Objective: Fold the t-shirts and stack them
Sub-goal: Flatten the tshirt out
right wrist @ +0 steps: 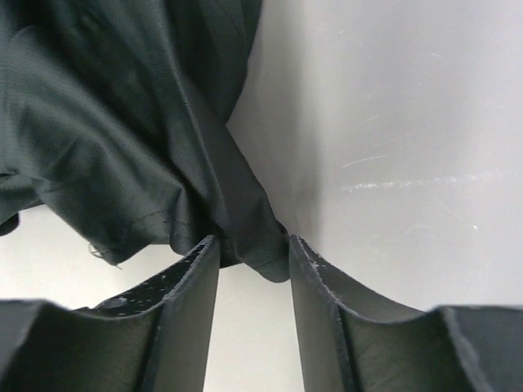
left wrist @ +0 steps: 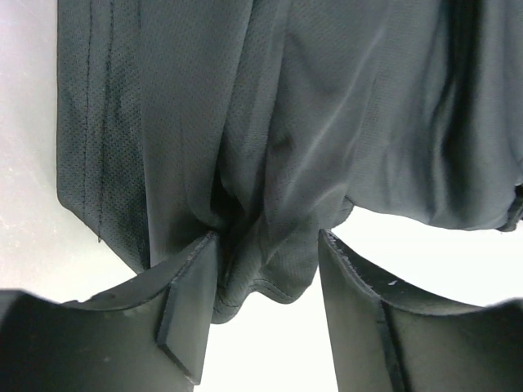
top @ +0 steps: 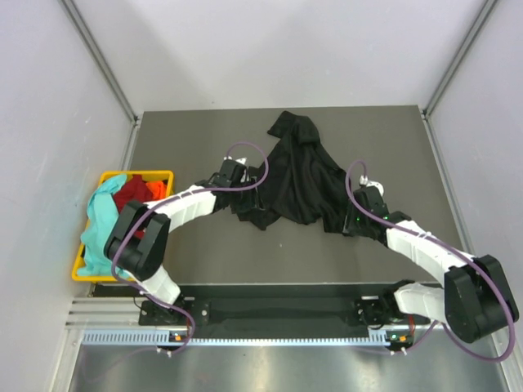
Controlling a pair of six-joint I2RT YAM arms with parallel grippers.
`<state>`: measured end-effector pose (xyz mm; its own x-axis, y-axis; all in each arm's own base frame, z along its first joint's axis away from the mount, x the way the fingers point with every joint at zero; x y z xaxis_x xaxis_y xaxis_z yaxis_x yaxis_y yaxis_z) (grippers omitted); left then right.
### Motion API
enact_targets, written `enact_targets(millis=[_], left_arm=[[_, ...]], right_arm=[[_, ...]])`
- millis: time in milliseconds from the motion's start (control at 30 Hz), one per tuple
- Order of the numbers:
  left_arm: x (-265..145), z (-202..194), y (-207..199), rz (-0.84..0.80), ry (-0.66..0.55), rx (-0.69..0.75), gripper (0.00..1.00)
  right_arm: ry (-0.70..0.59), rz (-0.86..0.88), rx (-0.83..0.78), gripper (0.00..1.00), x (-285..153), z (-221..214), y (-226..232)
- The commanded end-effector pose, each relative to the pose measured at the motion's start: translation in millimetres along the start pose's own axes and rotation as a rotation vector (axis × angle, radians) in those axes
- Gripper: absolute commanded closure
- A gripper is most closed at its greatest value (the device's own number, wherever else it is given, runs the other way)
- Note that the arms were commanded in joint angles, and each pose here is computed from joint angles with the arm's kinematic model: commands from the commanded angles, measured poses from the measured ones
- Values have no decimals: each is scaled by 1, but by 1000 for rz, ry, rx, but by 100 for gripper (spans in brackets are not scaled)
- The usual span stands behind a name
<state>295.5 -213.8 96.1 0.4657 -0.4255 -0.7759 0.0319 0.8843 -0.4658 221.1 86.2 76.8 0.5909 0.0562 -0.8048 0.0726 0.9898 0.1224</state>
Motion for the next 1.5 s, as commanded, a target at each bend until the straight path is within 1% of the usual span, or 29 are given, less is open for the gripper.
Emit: enact_targets(millis=[0,67,300,333,433,467,500,533,600,633,700,733,767,800,833,867,900,967,1000,1100,1133,1167,1200,1267,1333,1367,1400,1433,1467], left_arm=[[7,4,-4,-32,-26,6,45],[10,4,-3,-27,-18,9,46],[15,4,-1,-11,-11,8,58],[16,5,-2,-11,-15,12,66],[19,9,-2,5,-11,21,81],[21,10,-2,11,-5,22,93],[22,10,0,22,-1,29,99],[21,13,-2,26,1,34,100],[21,17,0,55,-4,56,100],[16,25,-3,71,-18,63,100],[10,37,-2,115,-52,93,100],[3,47,-7,122,-65,103,100],[-2,53,-11,116,-74,112,100],[-10,69,-19,103,-107,136,100],[-16,75,-13,162,-114,141,100],[-21,81,-15,166,-113,148,100],[-33,100,-19,201,-166,168,100],[-45,114,-17,267,-191,178,100],[-58,135,-28,269,-258,195,100],[-71,163,-36,263,-290,186,100],[-86,182,-48,237,-337,180,100],[-86,189,-49,242,-335,176,100],[-103,202,-54,245,-365,170,100],[-122,210,-61,237,-399,184,100],[-157,213,-74,186,-449,190,100],[-170,212,-79,162,-473,189,100],[-178,207,-80,146,-476,188,100],[-188,205,-82,126,-493,184,100],[-214,200,-87,93,-534,180,100]], right_arm=[[-55,-8,-8,61,-7,18,6],[-38,-21,-9,63,-4,15,5],[-9,-49,-36,66,3,10,2],[-12,-47,-36,66,3,9,3],[-11,-34,-38,70,6,6,4],[-8,-48,-26,72,8,5,2],[2,-61,-22,73,10,3,1],[-1,-68,-16,77,11,6,2],[2,-88,-14,81,12,9,1],[-11,-88,-13,91,10,16,3],[-26,-101,-27,98,6,25,4],[-45,-100,-26,100,-2,37,7],[-54,-95,-28,100,-8,43,8],[-67,-91,-25,100,-16,50,9],[-97,-78,-19,100,-35,64,11],[-116,-77,-8,100,-46,72,10],[-140,-72,6,100,-58,79,9],[-217,-44,54,100,-94,98,6],[-240,-33,68,100,-104,102,6],[-299,11,136,100,-137,105,4],[-320,44,153,100,-150,104,4],[-335,68,184,100,-158,105,5],[-359,93,201,100,-169,107,6],[-431,154,230,100,-194,112,7],[-520,193,254,100,-227,121,5],[-543,196,262,100,-237,123,3],[-595,216,275,100,-258,131,2],[-613,218,280,100,-268,131,-1],[-632,231,287,100,-278,133,-1]])
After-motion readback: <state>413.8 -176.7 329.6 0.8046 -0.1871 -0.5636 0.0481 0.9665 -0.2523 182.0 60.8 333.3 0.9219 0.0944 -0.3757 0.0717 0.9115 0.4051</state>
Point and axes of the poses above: each gripper's point midway between its finger pads, its own x axis out along the fingers, its own y axis along the line the jaws close on, z = x × y, the point moved 5 cm from there along -x, back along the fingers, and after that the axes turned 3 degrees about -x, right-handed, at the moved point
